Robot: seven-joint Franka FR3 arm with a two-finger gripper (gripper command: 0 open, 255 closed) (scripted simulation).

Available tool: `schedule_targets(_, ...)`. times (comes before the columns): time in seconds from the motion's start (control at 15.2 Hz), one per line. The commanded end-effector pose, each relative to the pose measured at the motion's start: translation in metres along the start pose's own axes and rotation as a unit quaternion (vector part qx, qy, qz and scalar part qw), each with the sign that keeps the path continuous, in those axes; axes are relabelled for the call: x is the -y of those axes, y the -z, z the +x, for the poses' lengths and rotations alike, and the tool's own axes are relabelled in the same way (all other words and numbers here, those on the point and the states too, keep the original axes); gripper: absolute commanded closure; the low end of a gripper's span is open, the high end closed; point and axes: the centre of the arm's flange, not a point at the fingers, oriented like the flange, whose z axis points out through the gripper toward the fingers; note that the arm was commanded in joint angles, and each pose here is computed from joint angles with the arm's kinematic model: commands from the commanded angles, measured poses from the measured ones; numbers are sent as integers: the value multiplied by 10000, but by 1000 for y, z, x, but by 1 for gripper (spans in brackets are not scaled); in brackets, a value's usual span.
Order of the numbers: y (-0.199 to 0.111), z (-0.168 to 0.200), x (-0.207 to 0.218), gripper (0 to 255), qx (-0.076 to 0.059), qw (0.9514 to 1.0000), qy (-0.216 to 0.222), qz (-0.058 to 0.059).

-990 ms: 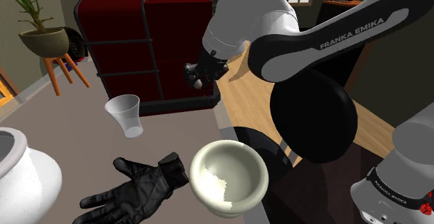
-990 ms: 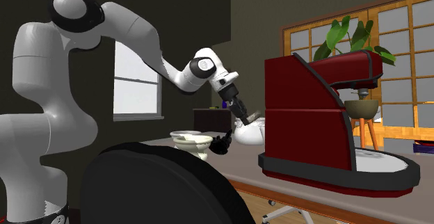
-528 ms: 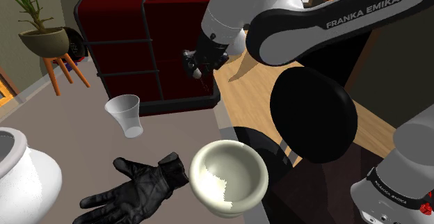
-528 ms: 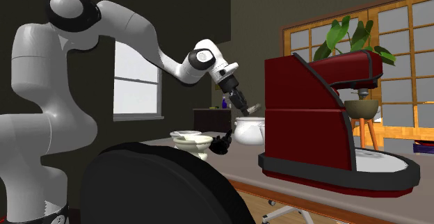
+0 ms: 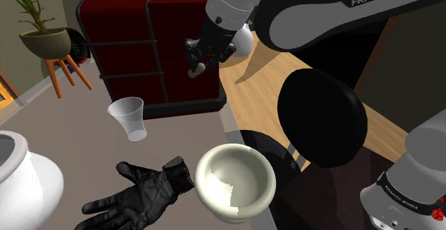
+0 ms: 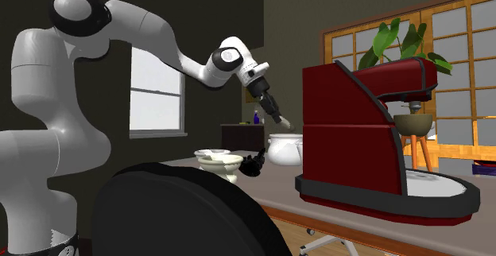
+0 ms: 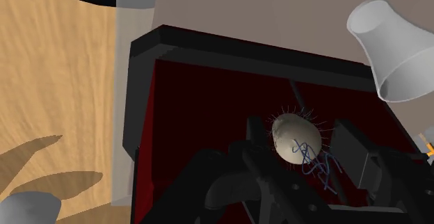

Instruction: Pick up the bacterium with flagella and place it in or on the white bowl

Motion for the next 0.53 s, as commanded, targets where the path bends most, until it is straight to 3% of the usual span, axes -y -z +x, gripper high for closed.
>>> schedule_targets(0.0, 11, -19, 13, 255, 0, 10000, 0, -1)
schedule_targets(0.46, 47, -91, 58, 255, 0, 10000, 0, -1)
